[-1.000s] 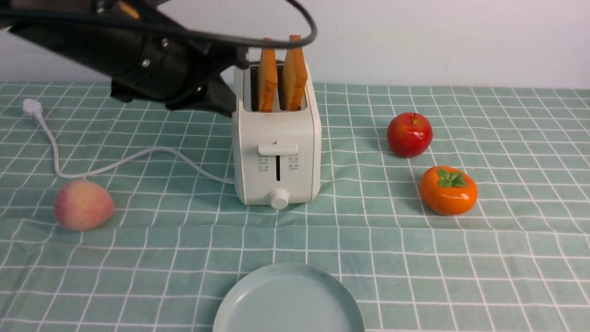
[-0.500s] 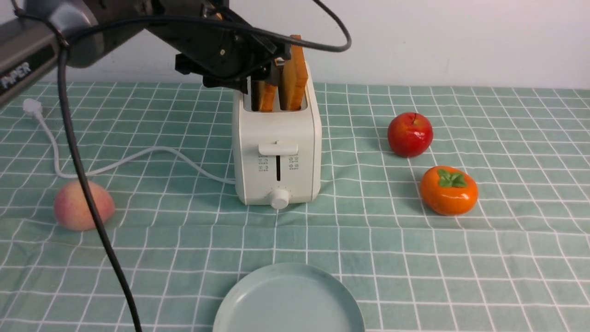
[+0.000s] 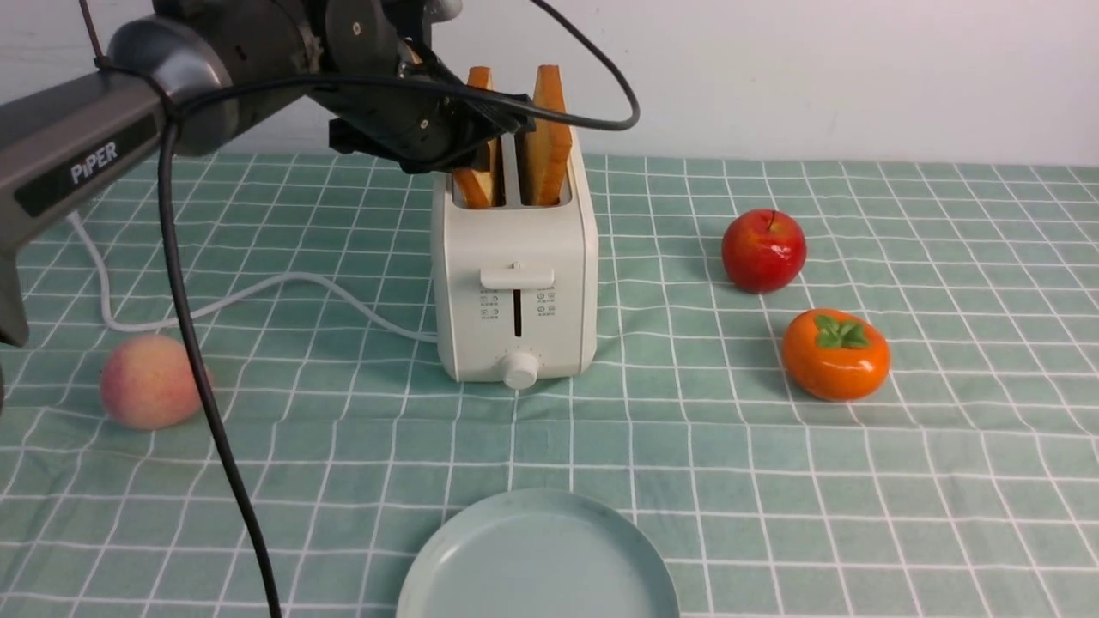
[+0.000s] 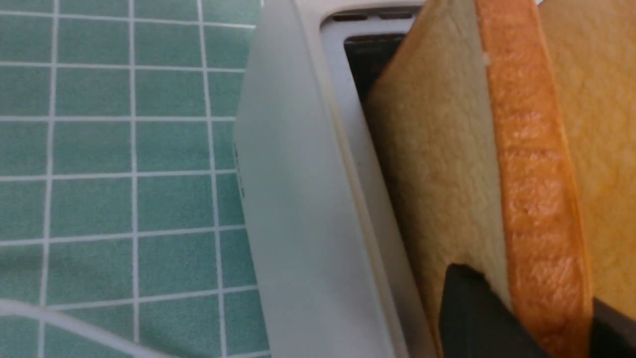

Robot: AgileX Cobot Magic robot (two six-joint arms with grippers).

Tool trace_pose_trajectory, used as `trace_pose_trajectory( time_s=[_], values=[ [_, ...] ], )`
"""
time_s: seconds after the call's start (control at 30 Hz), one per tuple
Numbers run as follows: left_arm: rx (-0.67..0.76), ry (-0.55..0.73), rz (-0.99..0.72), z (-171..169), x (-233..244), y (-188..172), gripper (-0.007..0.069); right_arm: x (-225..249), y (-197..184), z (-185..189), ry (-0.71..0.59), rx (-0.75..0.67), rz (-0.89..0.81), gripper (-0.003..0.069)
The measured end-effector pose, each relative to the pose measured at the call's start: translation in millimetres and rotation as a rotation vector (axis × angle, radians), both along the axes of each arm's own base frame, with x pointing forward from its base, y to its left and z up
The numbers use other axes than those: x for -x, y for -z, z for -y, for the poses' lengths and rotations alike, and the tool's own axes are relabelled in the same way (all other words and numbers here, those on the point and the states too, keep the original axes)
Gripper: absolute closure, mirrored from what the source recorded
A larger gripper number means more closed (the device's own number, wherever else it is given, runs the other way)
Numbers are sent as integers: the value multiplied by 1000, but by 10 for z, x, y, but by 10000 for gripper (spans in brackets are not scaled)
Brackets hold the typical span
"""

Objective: Take toasted bread from bread machine on blue coffee table place on plate.
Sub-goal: 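Reach for a toast slice standing in the toaster with the left gripper, then place the slice of bread on the plate with the left gripper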

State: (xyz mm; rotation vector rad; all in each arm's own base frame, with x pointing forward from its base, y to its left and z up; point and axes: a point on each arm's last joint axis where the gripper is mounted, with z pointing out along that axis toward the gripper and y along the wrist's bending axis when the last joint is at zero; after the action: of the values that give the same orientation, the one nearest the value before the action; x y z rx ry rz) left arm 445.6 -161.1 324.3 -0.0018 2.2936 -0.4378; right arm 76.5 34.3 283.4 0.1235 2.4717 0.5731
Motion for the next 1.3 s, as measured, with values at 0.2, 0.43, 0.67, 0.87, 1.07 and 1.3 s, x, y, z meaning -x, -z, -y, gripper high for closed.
trace_pose_trajectory(
  time_s=[0.2, 0.43, 0.67, 0.87, 1.07, 1.3],
  values=[
    [-37, 5, 56, -210, 523, -765, 519, 0, 1, 2, -6, 8, 3, 634],
    [-86, 35, -129, -468, 1338, -1081, 519, 0, 1, 2, -28, 25, 15, 625],
    [43, 214, -498, -358, 1811, -29, 519, -5, -2, 4, -33, 31, 24, 624],
    [283, 288, -622, -204, 1994, 695, 519, -17, -10, 7, -25, 30, 39, 621],
    [360, 291, -670, -115, 1894, 1118, 504, -21, -14, 7, -26, 31, 45, 609],
    [250, 293, -710, -146, 1826, 1394, 260, -65, -254, 1, -36, 31, 84, 592]
  ],
)
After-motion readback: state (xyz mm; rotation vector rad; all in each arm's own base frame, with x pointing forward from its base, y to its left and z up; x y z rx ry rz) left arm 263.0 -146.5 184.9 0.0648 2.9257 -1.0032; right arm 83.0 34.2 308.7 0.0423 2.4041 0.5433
